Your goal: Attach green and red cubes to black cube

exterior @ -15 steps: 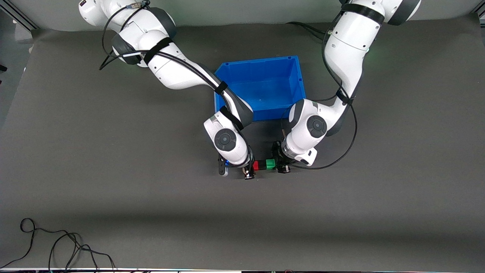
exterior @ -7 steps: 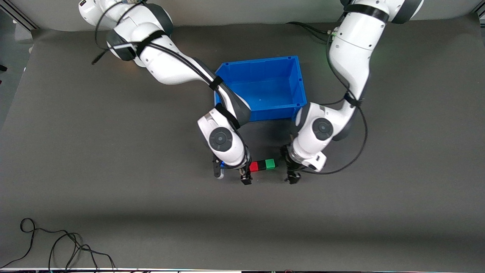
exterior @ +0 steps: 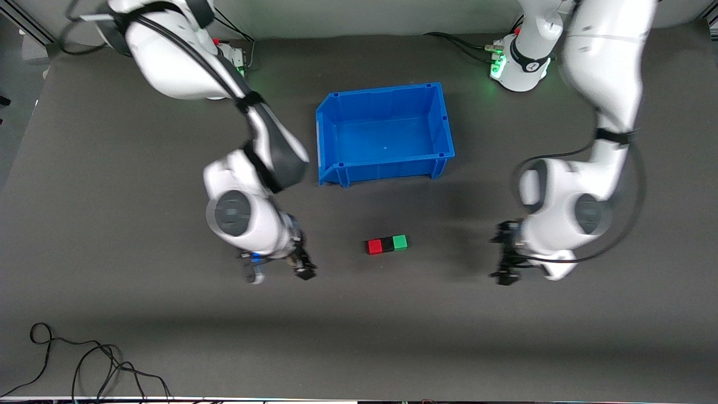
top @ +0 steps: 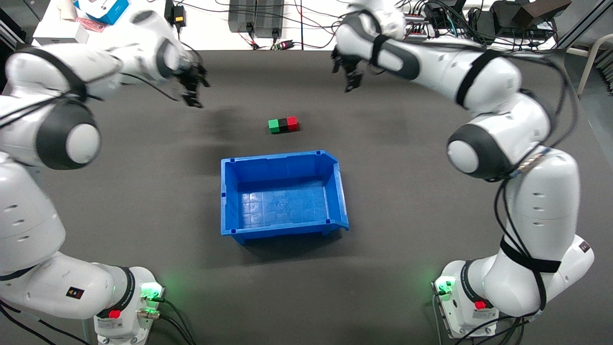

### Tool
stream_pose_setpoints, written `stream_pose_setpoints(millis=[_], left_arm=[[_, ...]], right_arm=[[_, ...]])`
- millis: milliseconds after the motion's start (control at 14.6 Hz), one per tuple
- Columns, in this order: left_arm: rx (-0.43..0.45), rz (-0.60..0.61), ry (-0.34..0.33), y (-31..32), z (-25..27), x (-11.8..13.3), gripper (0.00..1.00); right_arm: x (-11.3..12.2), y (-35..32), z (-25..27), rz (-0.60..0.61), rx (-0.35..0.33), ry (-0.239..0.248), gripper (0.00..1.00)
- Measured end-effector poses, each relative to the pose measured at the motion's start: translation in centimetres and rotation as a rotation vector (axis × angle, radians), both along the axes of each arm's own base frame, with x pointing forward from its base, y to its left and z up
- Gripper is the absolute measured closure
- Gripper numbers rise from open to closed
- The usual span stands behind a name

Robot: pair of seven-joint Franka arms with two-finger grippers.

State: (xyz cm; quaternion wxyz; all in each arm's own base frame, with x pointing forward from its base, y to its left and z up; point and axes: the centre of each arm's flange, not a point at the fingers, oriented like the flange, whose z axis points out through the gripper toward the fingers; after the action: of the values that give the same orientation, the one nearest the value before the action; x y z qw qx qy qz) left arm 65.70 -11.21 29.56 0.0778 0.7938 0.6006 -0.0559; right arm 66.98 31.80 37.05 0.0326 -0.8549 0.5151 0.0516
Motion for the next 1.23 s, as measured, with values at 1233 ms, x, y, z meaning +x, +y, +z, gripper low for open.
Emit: stream_pose_setpoints(millis=[1233], left_arm=[[0.078,-1.263,-0.082,9.3,25.1,-5.6,0.00]], right_arm=[[-9.2,-30.2,18.0,0.855,-0.063,-0.062,0.00]])
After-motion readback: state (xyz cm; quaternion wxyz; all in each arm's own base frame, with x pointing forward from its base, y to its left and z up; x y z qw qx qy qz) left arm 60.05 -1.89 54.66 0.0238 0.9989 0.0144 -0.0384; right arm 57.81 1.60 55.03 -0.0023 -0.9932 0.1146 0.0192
